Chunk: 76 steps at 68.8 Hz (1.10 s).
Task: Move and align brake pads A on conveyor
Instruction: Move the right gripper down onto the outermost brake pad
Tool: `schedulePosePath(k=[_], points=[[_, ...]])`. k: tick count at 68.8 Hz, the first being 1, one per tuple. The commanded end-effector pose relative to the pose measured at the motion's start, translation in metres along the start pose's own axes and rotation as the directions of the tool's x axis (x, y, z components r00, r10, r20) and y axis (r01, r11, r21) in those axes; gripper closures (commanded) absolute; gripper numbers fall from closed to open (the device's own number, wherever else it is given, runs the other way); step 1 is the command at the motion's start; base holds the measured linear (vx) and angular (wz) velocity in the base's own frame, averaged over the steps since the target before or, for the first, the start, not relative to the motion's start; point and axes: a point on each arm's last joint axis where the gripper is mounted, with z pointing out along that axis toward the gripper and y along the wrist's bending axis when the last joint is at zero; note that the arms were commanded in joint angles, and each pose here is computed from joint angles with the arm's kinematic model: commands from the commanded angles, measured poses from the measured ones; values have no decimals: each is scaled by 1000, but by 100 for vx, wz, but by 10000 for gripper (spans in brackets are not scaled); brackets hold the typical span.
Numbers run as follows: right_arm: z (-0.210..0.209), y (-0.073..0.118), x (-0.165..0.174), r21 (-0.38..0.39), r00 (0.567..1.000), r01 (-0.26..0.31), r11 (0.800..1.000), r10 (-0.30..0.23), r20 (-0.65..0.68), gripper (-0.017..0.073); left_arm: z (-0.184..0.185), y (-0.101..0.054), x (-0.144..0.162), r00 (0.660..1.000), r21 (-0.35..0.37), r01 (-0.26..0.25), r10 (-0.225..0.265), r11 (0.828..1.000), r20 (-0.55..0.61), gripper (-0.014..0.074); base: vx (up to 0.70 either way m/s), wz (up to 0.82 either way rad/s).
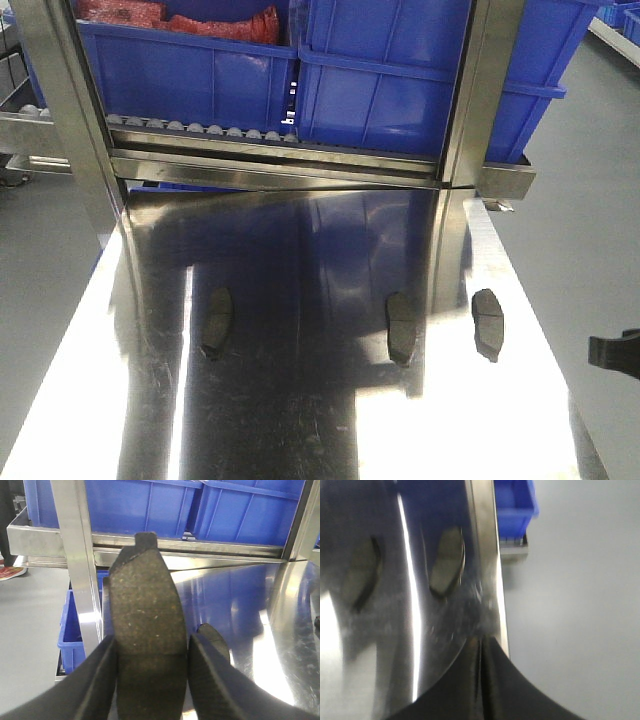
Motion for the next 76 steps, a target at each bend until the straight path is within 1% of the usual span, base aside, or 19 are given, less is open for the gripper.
schedulePosePath(k=[1, 9, 14, 21, 27, 30, 33, 37, 41, 53, 63, 68, 73, 76], points=[[6, 1, -12, -11, 1000, -21, 1000, 20, -23, 571, -2, 0, -18, 992, 2, 17, -17, 1000, 123, 600, 0, 0], [20, 1, -12, -16, 998, -43, 999, 42, -54, 571, -2, 0, -18, 992, 2, 17, -17, 1000, 123, 600, 0, 0], [24, 2, -11, -30, 993, -89, 996, 87, -82, 571, -2, 0, -18, 992, 2, 17, -17, 1000, 123, 600, 0, 0], [25, 2, -12, -30, 996, -45, 999, 43, -77, 569, -2, 0, -18, 992, 2, 17, -17, 1000, 123, 600, 0, 0], [25, 2, -12, -31, 997, -19, 999, 17, -78, 560, -2, 0, -18, 992, 2, 17, -17, 1000, 123, 600, 0, 0], [24, 2, -13, -32, 997, -15, 999, 12, -78, 550, -2, 0, -18, 992, 2, 17, -17, 1000, 123, 600, 0, 0], [24, 2, -14, -31, 997, -11, 999, 9, -76, 530, -2, 0, -18, 992, 2, 17, -17, 1000, 123, 600, 0, 0], [23, 2, -16, -33, 997, 13, 999, -15, -70, 497, -2, 0, -18, 992, 2, 17, -17, 1000, 123, 600, 0, 0], [22, 2, -17, -37, 997, 32, 999, -34, -66, 445, -2, 0, -18, 992, 2, 17, -17, 1000, 123, 600, 0, 0], [21, 3, -19, -38, 998, 34, 999, -37, -59, 253, -2, 0, -18, 992, 2, 17, -17, 1000, 123, 600, 0, 0], [21, 3, -19, -37, 998, 39, 999, -41, -56, 134, -2, 0, -18, 992, 2, 17, -17, 1000, 123, 600, 0, 0], [21, 3, -19, -38, 998, 37, 999, -39, -54, 110, -2, 0, -18, 992, 2, 17, -17, 1000, 123, 600, 0, 0], [20, 5, -21, -50, 999, 27, 998, -29, -45, 105, -2, 0, -18, 992, 2, 17, -17, 1000, 123, 600, 0, 0], [20, 9, -24, -64, 998, 38, 997, -40, -38, 106, -2, 0, -18, 992, 2, 17, -17, 1000, 123, 600, 0, 0]])
